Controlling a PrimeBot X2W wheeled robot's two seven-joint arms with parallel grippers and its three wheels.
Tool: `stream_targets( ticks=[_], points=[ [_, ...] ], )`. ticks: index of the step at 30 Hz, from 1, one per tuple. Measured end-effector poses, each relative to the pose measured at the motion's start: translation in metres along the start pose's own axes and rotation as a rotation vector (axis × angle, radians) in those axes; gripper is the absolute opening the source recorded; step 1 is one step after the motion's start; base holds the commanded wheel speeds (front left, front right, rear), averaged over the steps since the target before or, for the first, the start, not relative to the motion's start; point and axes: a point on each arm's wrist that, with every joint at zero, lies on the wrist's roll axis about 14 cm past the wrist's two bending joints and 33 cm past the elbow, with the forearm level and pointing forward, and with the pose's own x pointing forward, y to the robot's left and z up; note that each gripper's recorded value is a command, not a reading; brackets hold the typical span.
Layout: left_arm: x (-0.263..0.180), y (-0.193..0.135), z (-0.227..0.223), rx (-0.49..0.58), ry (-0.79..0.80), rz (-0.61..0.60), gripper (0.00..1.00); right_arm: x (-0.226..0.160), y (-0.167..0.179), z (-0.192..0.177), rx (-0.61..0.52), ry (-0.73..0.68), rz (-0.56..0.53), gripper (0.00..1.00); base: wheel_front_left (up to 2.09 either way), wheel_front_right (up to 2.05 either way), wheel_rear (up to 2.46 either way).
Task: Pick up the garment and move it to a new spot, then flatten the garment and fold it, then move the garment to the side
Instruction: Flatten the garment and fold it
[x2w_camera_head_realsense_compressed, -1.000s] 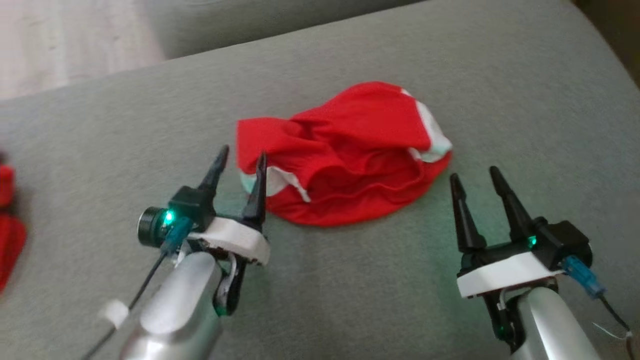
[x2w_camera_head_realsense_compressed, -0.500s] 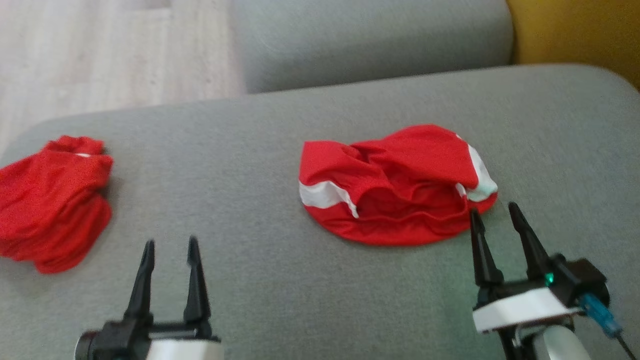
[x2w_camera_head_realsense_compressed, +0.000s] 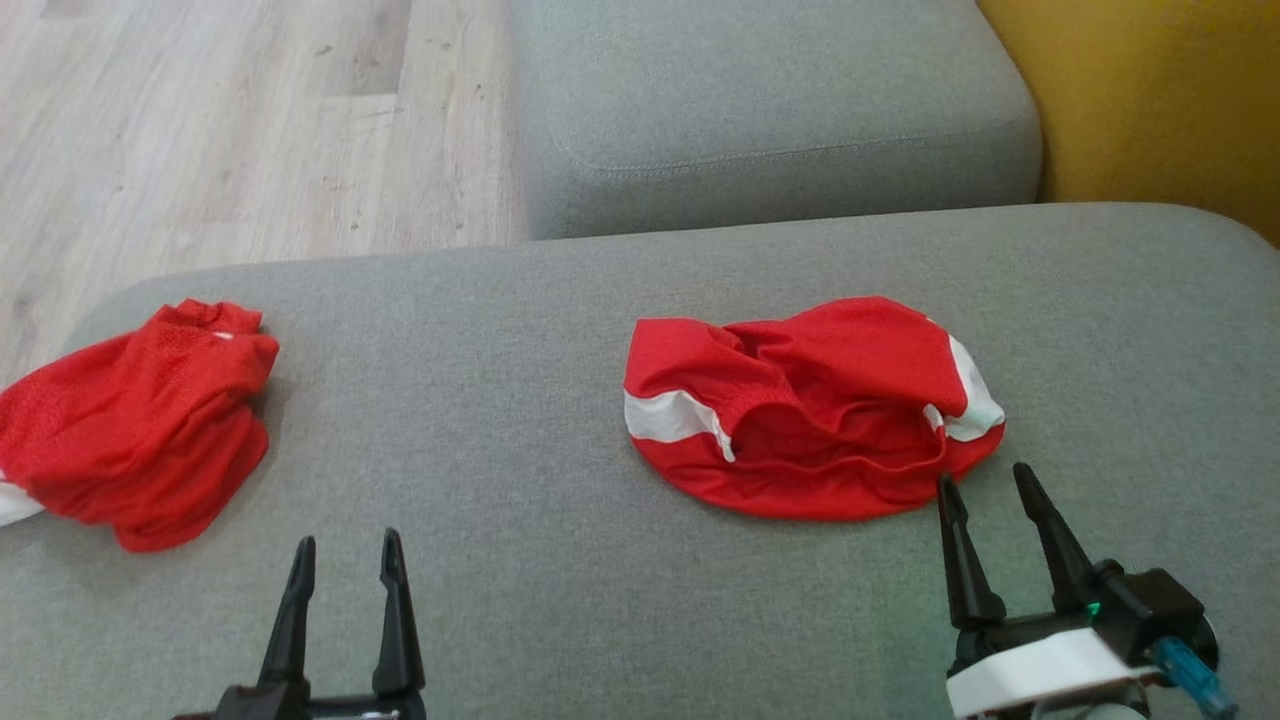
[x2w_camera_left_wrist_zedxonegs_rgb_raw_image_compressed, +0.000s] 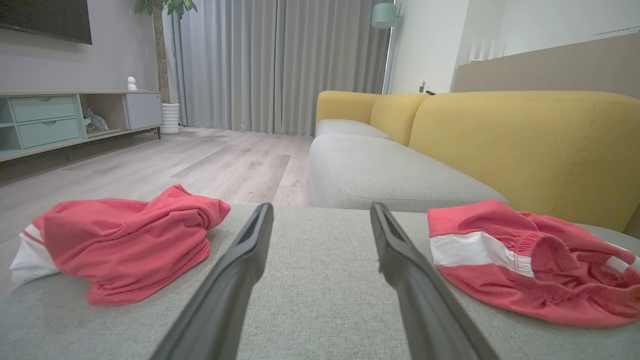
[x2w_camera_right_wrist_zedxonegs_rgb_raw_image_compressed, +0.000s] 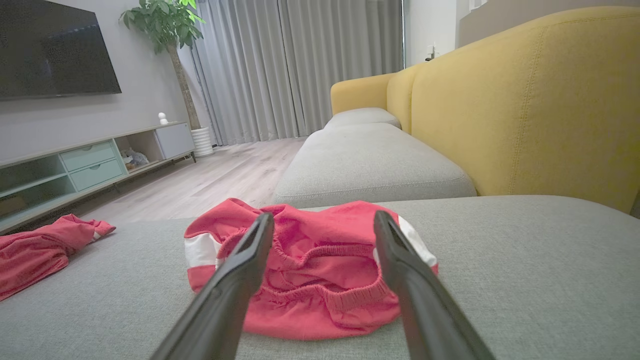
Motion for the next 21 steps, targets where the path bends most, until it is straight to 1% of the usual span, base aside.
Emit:
stream_targets(
  ticks=[13,21],
  points=[
    [-0.009,0.0,-0.01,0.009,0.031,-0.003,1.0,-0.003,-0.001,0.002,-0.001,-0.008,-0.003,1.0,0.0,0.0,0.0],
    [-0.009,0.0,-0.01,0.01,0.033,-0.005,1.0,-0.007,0.001,-0.003,0.005,0.008,-0.001,1.0,0.0,0.0,0.0]
  ],
)
